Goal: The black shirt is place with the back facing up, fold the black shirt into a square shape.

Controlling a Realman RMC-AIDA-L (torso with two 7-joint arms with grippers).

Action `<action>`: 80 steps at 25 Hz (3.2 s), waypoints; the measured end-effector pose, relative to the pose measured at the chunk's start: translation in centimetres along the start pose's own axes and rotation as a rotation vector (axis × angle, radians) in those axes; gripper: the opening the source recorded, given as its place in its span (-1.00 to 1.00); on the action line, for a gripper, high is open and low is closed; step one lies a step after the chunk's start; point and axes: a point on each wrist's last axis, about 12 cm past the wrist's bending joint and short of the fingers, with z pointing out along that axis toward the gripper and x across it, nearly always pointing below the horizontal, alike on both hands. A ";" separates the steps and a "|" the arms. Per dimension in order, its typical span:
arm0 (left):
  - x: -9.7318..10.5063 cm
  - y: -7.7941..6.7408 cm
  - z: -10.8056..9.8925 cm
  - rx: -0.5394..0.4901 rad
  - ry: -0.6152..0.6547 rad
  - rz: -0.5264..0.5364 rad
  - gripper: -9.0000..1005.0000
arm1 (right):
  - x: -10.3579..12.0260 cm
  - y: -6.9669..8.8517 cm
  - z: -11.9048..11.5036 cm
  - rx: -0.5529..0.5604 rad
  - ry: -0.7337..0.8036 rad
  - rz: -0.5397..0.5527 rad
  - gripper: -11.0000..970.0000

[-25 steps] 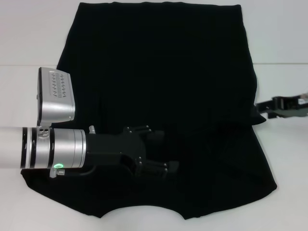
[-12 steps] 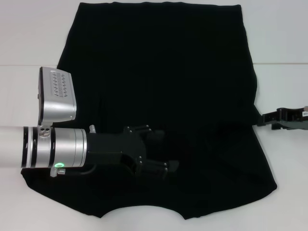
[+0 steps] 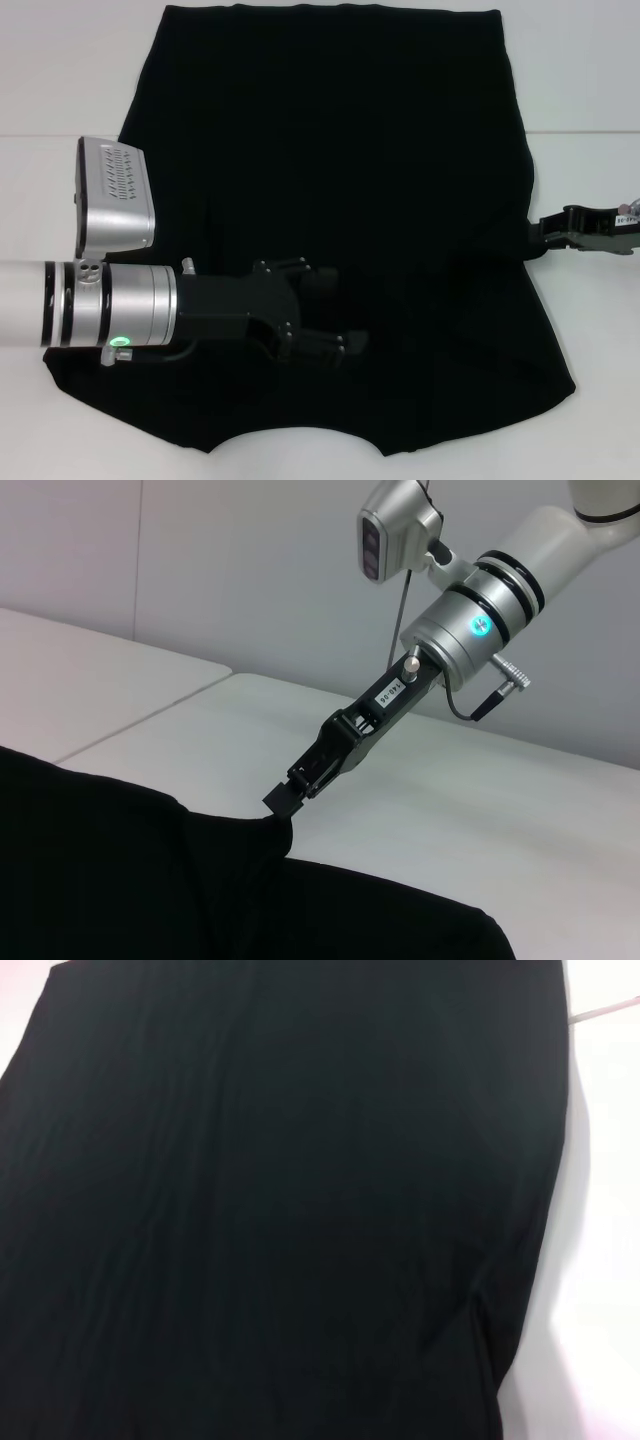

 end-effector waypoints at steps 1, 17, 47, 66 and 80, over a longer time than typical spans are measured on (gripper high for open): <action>0.0 0.0 0.0 0.000 0.000 0.000 0.89 | 0.1 0.0 0.0 0.001 0.002 0.000 -0.30; 0.1 0.0 0.0 -0.001 0.001 0.000 0.89 | 0.8 -0.2 0.7 0.003 -0.024 -0.008 -0.43; 0.0 0.8 -1.0 -0.044 0.018 0.013 0.89 | -1.0 6.0 4.8 -0.072 -0.138 -0.083 -0.92; 2.4 0.8 -10.0 -0.255 -0.170 -0.391 0.89 | -0.3 6.1 1.4 -0.380 -0.304 -0.277 0.17; 7.9 -1.6 -18.8 -0.559 -0.026 -0.844 0.89 | 0.9 7.2 1.9 -0.431 -0.288 -0.416 0.56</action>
